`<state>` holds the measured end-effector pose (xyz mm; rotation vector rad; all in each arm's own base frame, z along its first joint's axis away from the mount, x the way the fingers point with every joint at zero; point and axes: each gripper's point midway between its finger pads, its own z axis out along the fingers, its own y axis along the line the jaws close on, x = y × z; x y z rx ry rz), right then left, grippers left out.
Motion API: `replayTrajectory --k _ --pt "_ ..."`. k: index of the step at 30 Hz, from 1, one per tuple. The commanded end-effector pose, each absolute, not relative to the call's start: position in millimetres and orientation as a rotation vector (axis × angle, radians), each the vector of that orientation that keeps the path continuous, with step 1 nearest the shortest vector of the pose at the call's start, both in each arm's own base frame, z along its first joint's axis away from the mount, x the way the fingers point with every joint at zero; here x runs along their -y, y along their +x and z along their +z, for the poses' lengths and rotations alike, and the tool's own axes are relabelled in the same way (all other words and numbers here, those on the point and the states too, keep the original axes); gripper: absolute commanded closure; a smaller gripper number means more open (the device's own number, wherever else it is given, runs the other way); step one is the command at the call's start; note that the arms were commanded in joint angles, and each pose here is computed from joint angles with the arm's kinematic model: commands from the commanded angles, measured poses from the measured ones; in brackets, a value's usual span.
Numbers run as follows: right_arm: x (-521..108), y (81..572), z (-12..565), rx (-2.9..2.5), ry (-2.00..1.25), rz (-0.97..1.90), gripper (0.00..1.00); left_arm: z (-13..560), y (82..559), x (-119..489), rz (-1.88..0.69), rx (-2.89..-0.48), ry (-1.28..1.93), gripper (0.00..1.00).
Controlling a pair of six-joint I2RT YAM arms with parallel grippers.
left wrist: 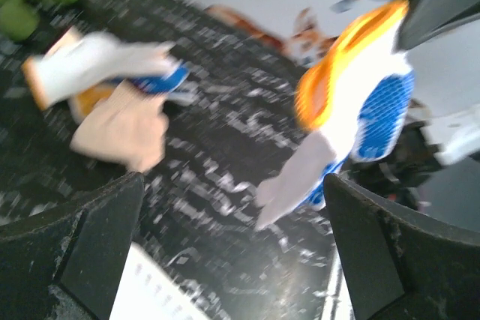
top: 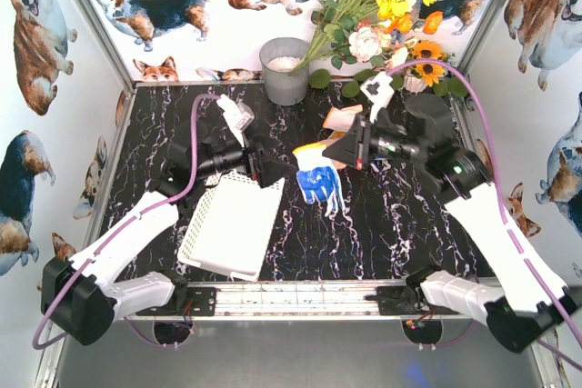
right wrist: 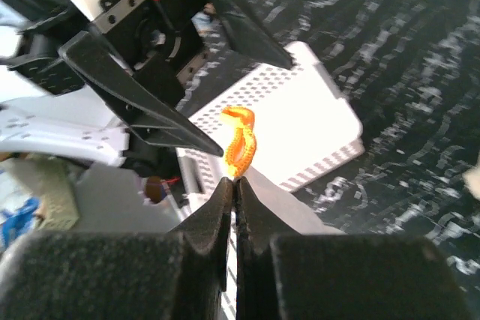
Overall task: Put the gloves into the storage basket
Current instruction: Pick up the glove from the center of the board.
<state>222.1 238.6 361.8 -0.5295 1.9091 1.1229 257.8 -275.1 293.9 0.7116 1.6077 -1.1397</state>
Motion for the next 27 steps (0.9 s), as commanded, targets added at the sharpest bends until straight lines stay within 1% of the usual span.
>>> replayTrajectory --k 1,4,7,12,13,14,15,17,18,19,20,21,23,27 --pt "-246 176 411 -1.688 -0.669 1.341 1.0 348 210 304 -1.364 -1.397 0.871 0.0" --pt "-242 170 411 -1.7 -0.692 1.326 1.0 348 188 318 -1.477 -1.392 0.936 0.0" --pt "-240 164 404 -1.726 -0.732 1.323 1.0 350 166 331 -1.512 -1.369 0.993 0.0" --pt "-243 154 392 -1.792 -0.77 1.391 1.0 347 160 342 -1.546 -1.409 1.039 0.0" --pt "-243 153 390 -1.8 -0.775 1.395 1.0 347 159 344 -1.553 -1.406 1.048 0.05" --pt "-242 152 388 -1.809 -0.781 1.391 1.0 349 158 345 -1.562 -1.401 1.061 0.15" --pt "-241 152 386 -1.819 -0.784 1.381 1.0 352 156 348 -1.569 -1.387 1.085 0.27" --pt "-239 152 379 -1.848 -0.785 1.359 1.0 348 156 352 -1.581 -1.405 1.117 0.56" --pt "-238 152 376 -1.865 -0.786 1.349 1.0 346 158 354 -1.575 -1.417 1.122 0.74" --pt "-237 153 372 -1.885 -0.779 1.341 1.0 343 161 355 -1.566 -1.434 1.123 0.85" --pt "-236 155 368 -1.908 -0.759 1.323 1.0 341 163 357 -1.56 -1.444 1.123 0.94" --pt "-234 159 363 -1.928 -0.732 1.298 1.0 338 164 358 -1.557 -1.455 1.119 0.99" --pt "-230 167 356 -1.962 -0.676 1.242 0.99 334 167 359 -1.55 -1.47 1.092 1.0" --pt "-216 183 341 -2.045 -0.543 1.136 0.54 321 180 362 -1.48 -1.545 0.978 1.0"
